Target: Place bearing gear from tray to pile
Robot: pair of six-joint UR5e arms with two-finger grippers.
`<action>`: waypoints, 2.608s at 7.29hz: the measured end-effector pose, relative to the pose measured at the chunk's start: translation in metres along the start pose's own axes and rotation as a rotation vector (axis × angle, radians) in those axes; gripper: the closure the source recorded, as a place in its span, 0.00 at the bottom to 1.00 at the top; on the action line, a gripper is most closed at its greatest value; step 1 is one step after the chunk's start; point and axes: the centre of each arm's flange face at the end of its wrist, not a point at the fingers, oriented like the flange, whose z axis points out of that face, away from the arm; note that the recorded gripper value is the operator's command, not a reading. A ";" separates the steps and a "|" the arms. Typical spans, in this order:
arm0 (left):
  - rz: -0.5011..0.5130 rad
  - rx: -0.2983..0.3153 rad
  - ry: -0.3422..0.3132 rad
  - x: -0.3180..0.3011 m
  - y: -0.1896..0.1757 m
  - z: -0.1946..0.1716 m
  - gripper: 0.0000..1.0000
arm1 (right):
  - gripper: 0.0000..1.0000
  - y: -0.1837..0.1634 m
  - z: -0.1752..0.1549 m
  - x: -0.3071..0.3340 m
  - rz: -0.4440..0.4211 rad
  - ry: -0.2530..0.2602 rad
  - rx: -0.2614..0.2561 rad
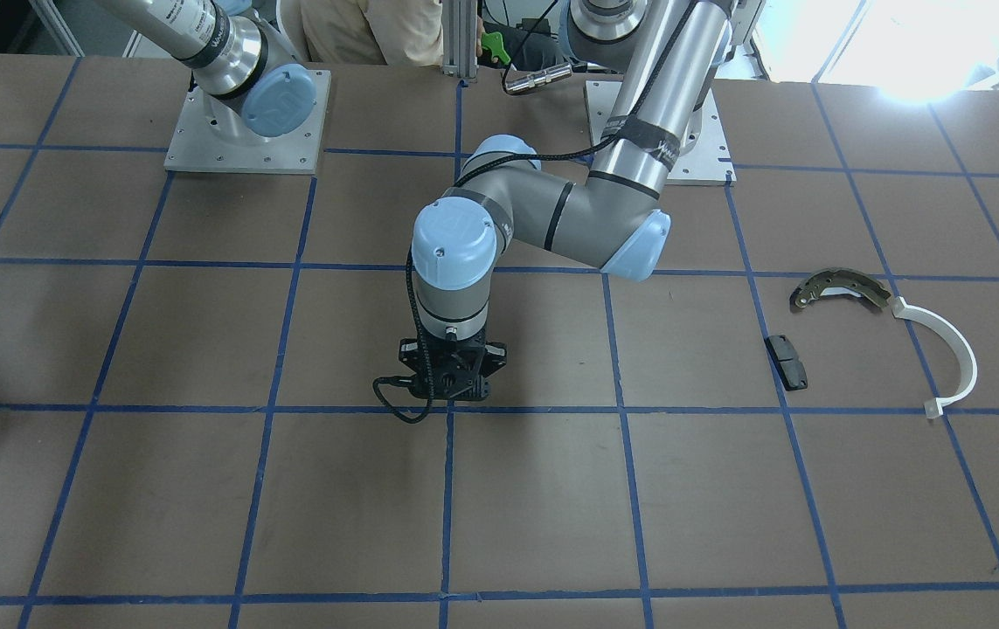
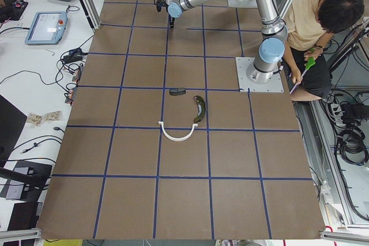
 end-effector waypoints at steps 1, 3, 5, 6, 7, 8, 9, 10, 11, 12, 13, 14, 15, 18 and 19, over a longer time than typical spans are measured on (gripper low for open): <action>0.055 -0.015 -0.023 -0.038 -0.006 -0.024 1.00 | 1.00 0.000 -0.008 0.001 0.016 0.012 -0.003; 0.096 -0.040 -0.031 -0.155 -0.010 -0.055 1.00 | 0.99 -0.013 -0.055 -0.008 0.094 0.048 -0.013; 0.141 -0.056 -0.025 -0.294 -0.002 -0.057 1.00 | 0.98 -0.076 -0.125 -0.032 0.219 0.038 -0.006; 0.161 -0.061 -0.018 -0.366 0.010 -0.053 1.00 | 0.98 -0.119 -0.149 -0.047 0.282 0.017 -0.004; 0.181 -0.049 -0.016 -0.431 0.027 -0.045 1.00 | 0.98 -0.165 -0.167 -0.064 0.353 -0.011 0.000; 0.206 -0.021 -0.026 -0.490 0.047 -0.033 1.00 | 0.96 -0.214 -0.179 -0.082 0.431 -0.035 0.000; 0.241 0.012 -0.039 -0.531 0.063 -0.019 1.00 | 0.95 -0.266 -0.186 -0.100 0.510 -0.047 0.001; 0.266 0.033 -0.042 -0.554 0.071 -0.003 0.82 | 0.95 -0.323 -0.189 -0.120 0.591 -0.051 0.004; 0.274 0.036 -0.027 -0.562 0.074 0.012 0.45 | 0.95 -0.376 -0.188 -0.144 0.681 -0.053 0.002; 0.271 0.035 -0.003 -0.564 0.075 0.026 0.30 | 0.95 -0.424 -0.183 -0.168 0.791 -0.060 0.008; 0.258 0.038 0.012 -0.566 0.073 0.032 0.23 | 0.95 -0.470 -0.172 -0.188 0.909 -0.076 0.031; 0.243 0.046 0.008 -0.567 0.070 0.029 0.14 | 0.95 -0.520 -0.153 -0.209 0.998 -0.087 0.058; 0.208 0.060 -0.007 -0.561 0.064 0.014 0.10 | 0.95 -0.573 -0.124 -0.235 1.050 -0.091 0.085; 0.134 0.104 -0.045 -0.464 0.031 -0.037 0.08 | 0.01 -0.662 -0.026 -0.290 1.076 -0.093 0.086; 0.093 0.100 -0.031 -0.418 0.026 -0.047 0.07 | 0.00 -0.668 -0.013 -0.294 1.068 -0.092 0.076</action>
